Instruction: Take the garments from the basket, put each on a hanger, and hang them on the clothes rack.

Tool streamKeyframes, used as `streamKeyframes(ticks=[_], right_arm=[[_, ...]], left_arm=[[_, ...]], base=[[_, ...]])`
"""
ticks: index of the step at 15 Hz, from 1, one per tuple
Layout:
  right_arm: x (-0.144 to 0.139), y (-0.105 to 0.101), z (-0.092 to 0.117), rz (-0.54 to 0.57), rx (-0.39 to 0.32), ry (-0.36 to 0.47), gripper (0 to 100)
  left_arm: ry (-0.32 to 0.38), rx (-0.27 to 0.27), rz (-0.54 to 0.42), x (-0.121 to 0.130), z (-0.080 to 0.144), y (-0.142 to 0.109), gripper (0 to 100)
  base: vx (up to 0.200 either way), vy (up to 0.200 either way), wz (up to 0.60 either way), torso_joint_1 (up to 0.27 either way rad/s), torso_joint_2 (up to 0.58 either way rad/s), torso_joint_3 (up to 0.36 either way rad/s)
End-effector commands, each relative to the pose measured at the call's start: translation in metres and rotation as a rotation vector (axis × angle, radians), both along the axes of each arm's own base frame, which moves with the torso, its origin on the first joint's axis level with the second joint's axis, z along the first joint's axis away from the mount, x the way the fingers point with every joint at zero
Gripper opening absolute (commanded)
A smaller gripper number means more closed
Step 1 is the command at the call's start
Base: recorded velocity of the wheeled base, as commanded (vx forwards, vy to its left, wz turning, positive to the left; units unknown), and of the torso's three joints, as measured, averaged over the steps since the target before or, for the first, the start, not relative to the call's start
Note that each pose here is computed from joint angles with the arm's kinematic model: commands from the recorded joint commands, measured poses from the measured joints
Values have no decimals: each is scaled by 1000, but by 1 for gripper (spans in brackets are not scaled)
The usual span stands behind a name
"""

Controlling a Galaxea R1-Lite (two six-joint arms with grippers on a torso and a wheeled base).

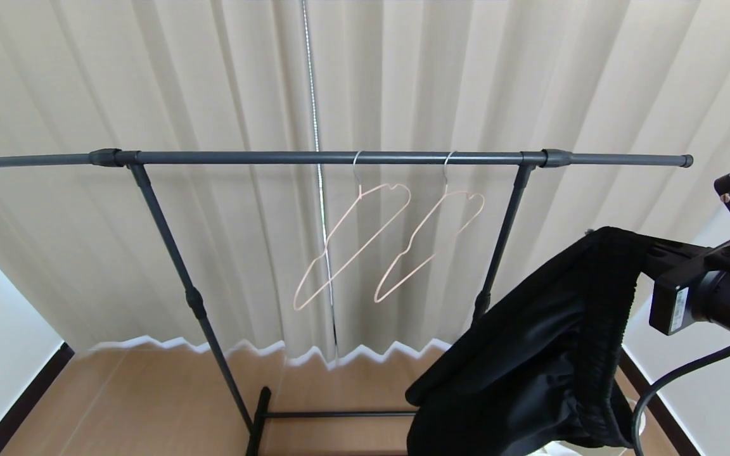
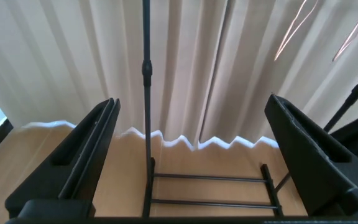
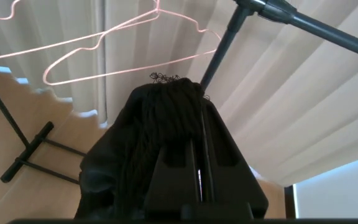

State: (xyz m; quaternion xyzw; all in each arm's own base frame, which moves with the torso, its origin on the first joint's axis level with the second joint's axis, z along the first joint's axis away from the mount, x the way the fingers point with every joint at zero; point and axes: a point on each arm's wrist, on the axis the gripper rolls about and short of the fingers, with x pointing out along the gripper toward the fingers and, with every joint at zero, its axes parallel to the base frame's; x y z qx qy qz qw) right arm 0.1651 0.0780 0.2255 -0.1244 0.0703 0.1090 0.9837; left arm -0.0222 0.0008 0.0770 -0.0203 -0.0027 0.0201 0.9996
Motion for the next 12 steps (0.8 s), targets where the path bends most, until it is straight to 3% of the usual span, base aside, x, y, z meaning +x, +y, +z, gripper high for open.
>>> streamKeyframes(ticks=[1,2,4,6,7,8,9,10,12], right_arm=[[-2,6,-2,34,-26,-1,0],[-5,10,-4,51,-43,4,0],[-3,22,-4,24,-74,13,0],[22,41,6,-4,-87,28,0],[32,47,8,-8,-106,70,0],[44,53,10,-29,-84,136,0],[48,55,12,-41,-63,161,0],[63,65,19,-92,26,281,0],[82,79,22,-186,139,431,0]], left_arm=[[6,7,-5,0,0,0,100],[19,37,-37,1,-1,-1,100],[176,113,-119,8,7,-2,100],[280,94,-252,27,39,-5,100],[328,64,-316,42,57,-7,100],[398,17,-352,61,71,-8,100],[422,3,-365,68,75,-8,100],[516,-71,-412,99,90,-14,100],[608,-158,-472,130,101,-29,100]], base=[[0,0,0,0,0,0],[0,0,0,0,0,0],[0,0,0,0,0,0],[0,0,0,0,0,0],[0,0,0,0,0,0],[0,0,0,0,0,0],[0,0,0,0,0,0],[0,0,0,0,0,0],[0,0,0,0,0,0]])
